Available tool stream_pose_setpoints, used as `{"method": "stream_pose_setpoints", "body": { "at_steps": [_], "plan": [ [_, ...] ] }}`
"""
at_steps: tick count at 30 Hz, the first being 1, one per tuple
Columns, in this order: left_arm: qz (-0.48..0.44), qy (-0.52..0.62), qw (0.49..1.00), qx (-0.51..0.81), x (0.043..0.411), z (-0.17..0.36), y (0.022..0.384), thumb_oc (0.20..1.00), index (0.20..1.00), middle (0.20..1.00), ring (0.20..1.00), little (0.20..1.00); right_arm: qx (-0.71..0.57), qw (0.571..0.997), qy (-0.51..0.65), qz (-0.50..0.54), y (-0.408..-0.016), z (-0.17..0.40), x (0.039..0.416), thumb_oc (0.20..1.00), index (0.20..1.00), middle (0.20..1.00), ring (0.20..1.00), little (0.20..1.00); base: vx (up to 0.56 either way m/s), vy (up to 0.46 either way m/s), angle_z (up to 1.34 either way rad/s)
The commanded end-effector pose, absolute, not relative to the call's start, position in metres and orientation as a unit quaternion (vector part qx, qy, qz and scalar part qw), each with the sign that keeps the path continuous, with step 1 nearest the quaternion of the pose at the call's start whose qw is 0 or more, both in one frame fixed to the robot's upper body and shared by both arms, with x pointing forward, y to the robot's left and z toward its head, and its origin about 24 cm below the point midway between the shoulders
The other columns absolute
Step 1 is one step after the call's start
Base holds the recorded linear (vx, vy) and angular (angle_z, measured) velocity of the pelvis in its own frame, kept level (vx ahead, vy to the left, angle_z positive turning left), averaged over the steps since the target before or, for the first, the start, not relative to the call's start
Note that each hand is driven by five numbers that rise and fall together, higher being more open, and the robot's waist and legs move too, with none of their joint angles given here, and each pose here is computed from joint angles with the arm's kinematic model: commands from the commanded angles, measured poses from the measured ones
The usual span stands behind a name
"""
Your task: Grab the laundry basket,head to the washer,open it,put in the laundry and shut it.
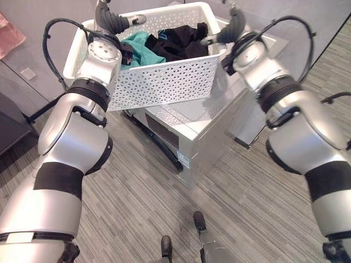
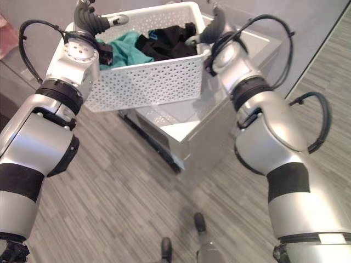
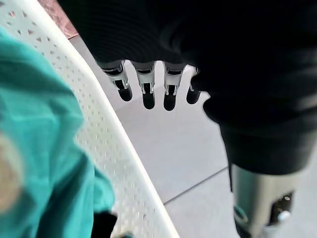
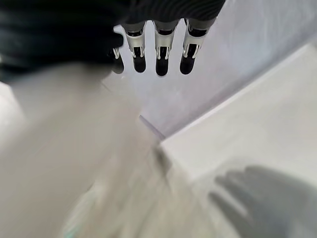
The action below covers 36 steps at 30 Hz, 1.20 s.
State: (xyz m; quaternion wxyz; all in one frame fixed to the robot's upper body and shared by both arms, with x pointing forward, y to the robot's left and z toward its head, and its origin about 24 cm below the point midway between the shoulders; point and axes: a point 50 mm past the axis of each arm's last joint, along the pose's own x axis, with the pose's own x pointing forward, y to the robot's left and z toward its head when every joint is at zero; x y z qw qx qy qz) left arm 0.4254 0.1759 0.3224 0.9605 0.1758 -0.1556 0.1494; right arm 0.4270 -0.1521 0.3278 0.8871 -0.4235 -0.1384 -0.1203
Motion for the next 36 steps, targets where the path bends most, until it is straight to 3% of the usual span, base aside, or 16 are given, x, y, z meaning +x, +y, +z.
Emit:
{"method": "stream_pose_setpoints", "body": {
  "at_steps": [1,5,15,18,22,23,24,26,32,36],
  "plan": [
    [0.17,-0.235,0.936,0.201,0.412,0.372,0.185,1.0,1.0,1.0,1.0,1.0,-0.453,0.847,-0.152,-0.232,-0.199,0.384,0.408,1.0,1.0,1.0,1.0,1.0,0.05,0.012,0.02],
    [0.173,-0.23,0.934,0.212,0.411,0.37,0.196,1.0,1.0,1.0,1.0,1.0,-0.477,0.832,-0.127,-0.254,-0.226,0.377,0.405,1.0,1.0,1.0,1.0,1.0,0.01,0.0,0.0],
    [0.214,-0.259,0.908,0.252,0.394,0.376,0.248,1.0,1.0,1.0,1.0,1.0,-0.437,0.848,-0.153,-0.258,-0.277,0.37,0.39,1.0,1.0,1.0,1.0,1.0,-0.01,0.011,0.01],
    [0.204,-0.364,0.867,0.275,0.355,0.365,0.278,1.0,1.0,1.0,1.0,1.0,-0.474,0.811,-0.206,-0.273,-0.329,0.358,0.349,1.0,1.0,1.0,1.0,1.0,-0.02,0.032,0.15],
    [0.228,-0.401,0.841,0.282,0.283,0.304,0.325,1.0,1.0,1.0,1.0,1.0,-0.525,0.774,-0.198,-0.295,-0.382,0.305,0.282,1.0,1.0,1.0,1.0,1.0,0.0,0.037,0.06],
    [0.226,-0.399,0.842,0.284,0.281,0.301,0.324,1.0,1.0,1.0,1.0,1.0,-0.525,0.775,-0.194,-0.295,-0.383,0.3,0.278,1.0,1.0,1.0,1.0,1.0,0.03,0.045,-0.03],
    [0.264,-0.386,0.841,0.272,0.245,0.271,0.35,1.0,1.0,1.0,1.0,1.0,-0.531,0.763,-0.182,-0.322,-0.402,0.276,0.244,1.0,1.0,1.0,1.0,1.0,0.05,0.035,-0.09],
    [0.292,-0.367,0.837,0.282,0.215,0.249,0.362,1.0,1.0,1.0,1.0,1.0,-0.539,0.754,-0.156,-0.342,-0.417,0.256,0.21,1.0,1.0,1.0,1.0,1.0,0.04,0.053,0.05],
    [0.388,-0.195,0.867,0.246,0.158,0.151,0.395,1.0,1.0,1.0,1.0,1.0,-0.441,0.805,0.026,-0.397,-0.453,0.142,0.152,1.0,1.0,1.0,1.0,1.0,-0.02,0.085,-0.03],
    [0.399,0.084,0.907,0.106,0.13,0.01,0.388,1.0,1.0,1.0,1.0,1.0,-0.295,0.847,0.286,-0.338,-0.433,-0.003,0.117,1.0,1.0,1.0,1.0,1.0,-0.08,0.166,-0.04]
  ]
}}
